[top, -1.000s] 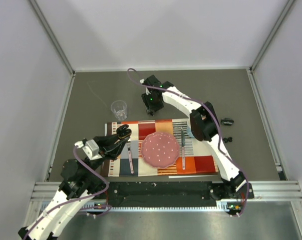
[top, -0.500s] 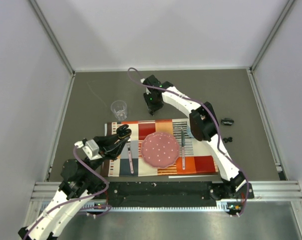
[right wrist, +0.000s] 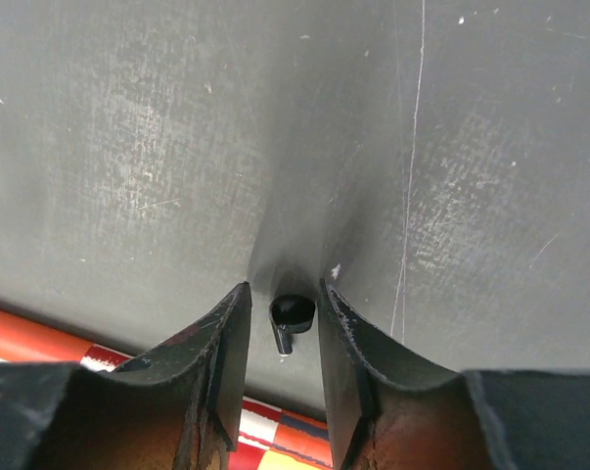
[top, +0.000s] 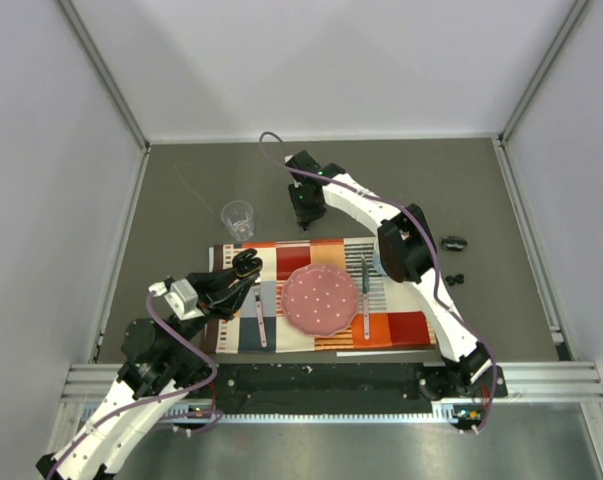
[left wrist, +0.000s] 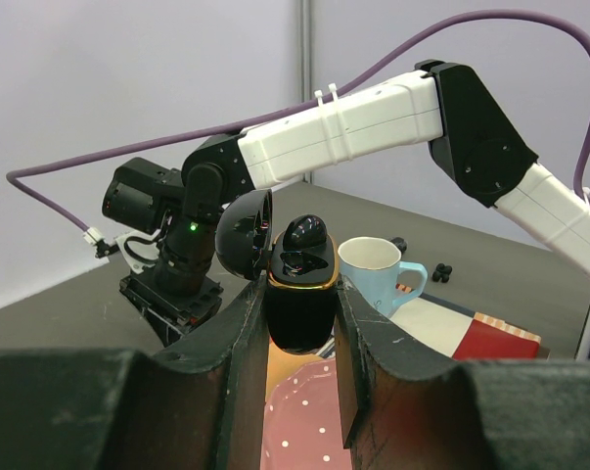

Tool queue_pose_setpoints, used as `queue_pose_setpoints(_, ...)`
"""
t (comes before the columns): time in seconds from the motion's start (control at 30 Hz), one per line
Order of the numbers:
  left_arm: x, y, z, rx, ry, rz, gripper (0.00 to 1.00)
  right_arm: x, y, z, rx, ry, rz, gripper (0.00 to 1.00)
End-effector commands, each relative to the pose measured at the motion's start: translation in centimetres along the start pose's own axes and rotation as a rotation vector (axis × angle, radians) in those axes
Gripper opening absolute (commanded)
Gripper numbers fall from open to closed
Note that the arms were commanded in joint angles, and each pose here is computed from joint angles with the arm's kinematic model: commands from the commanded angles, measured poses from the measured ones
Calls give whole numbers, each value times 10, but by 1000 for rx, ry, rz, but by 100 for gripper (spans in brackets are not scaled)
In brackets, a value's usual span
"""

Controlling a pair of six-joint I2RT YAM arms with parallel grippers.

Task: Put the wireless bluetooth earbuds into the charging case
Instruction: Pick up the earbud from the center of the board.

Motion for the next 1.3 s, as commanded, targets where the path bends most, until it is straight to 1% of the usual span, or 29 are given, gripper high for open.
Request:
queue_pose_setpoints(0.0,52,-16,-6,-5,35,-196,0,-5,-4,4,-19,19,7,35)
queue_pose_setpoints(0.03,52,-17,-6,-4,36,-197,0,-7,-4,3,-25,15,11,36)
queue_pose_setpoints(0.37,49,-16,-5,-3,31,-198,0,-17,-6,0,-82,-38,15,36)
queue_pose_setpoints(0.47,49,-16,-6,-6,31,-197,0,-18,-4,-1,-86,-43,20,35)
queue_pose_setpoints(0.8,49,-16,-6,-4,30,-195,0,-23,-5,-1,-106,-62,24,34)
queue_pose_setpoints(0.87,50,-16,-5,0,30,-197,0,-24,-5,-2,-119,-65,24,37)
queue_pose_setpoints(0.93,50,-16,-5,0,30,-200,0,-25,-5,-3,-122,-66,28,38)
queue_pose_setpoints(1.07,51,-16,-4,6,31,-199,0,-28,-4,-3,-129,-65,35,37)
queue_pose_setpoints(1.2,51,-16,-4,8,30,-195,0,-31,-2,-7,-143,-61,42,32)
queue_pose_setpoints(1.27,50,-16,-4,8,27,-193,0,-32,-2,-7,-145,-63,45,31)
Point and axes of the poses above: each gripper's point midway between its finger pads, its own y axis out along the fingers, its own z axis along the line the jaws close on, x = y × z, the point moved 1 cm from there along -y, back along the fingers, and after that the axes turned 2 degrees about -y, right-handed, at the moved point
